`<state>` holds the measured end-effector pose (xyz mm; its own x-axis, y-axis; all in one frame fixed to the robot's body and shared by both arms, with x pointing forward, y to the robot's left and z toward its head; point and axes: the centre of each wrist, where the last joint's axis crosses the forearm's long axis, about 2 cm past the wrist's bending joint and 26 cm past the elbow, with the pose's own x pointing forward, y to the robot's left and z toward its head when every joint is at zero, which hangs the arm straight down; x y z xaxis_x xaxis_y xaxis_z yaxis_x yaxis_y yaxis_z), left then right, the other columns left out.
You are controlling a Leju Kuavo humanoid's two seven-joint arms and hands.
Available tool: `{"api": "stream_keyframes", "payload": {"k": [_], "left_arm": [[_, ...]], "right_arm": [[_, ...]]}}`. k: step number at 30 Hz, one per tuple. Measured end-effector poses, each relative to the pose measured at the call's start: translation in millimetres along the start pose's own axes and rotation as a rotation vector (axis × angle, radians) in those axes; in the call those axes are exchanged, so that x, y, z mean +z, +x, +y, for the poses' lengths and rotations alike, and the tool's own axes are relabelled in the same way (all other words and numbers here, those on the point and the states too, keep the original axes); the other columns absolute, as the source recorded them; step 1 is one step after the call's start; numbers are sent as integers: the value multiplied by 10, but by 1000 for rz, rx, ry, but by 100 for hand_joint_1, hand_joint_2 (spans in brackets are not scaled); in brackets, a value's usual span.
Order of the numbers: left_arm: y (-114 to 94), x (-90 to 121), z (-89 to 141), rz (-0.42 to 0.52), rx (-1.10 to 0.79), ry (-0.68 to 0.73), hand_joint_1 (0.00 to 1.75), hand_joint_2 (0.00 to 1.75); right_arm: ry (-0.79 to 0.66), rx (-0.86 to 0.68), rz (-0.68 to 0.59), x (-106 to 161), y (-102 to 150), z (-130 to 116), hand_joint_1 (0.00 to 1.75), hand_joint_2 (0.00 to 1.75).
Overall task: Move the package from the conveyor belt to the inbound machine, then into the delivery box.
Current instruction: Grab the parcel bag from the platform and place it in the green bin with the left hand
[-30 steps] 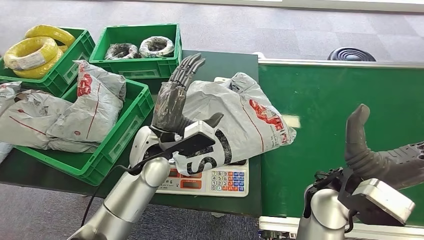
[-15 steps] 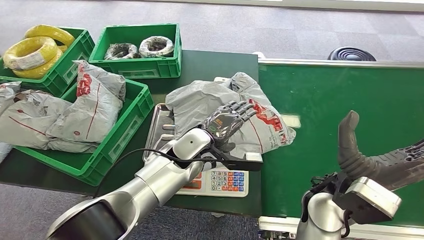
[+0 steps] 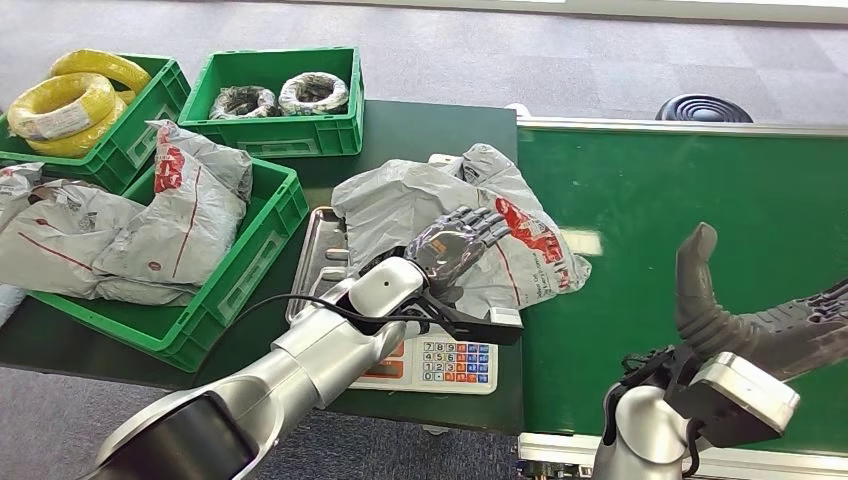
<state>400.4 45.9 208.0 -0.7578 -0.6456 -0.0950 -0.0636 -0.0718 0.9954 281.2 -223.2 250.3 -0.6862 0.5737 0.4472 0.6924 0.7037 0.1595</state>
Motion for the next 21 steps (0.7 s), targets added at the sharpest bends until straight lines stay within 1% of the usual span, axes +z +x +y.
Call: {"api": "stream_keyframes", "payload": {"k": [21], "left_arm": [[1,5,-21,-2,-6,-11,0,175]], "right_arm": [[1,1,2,6,-1,-3,0,175]]}}
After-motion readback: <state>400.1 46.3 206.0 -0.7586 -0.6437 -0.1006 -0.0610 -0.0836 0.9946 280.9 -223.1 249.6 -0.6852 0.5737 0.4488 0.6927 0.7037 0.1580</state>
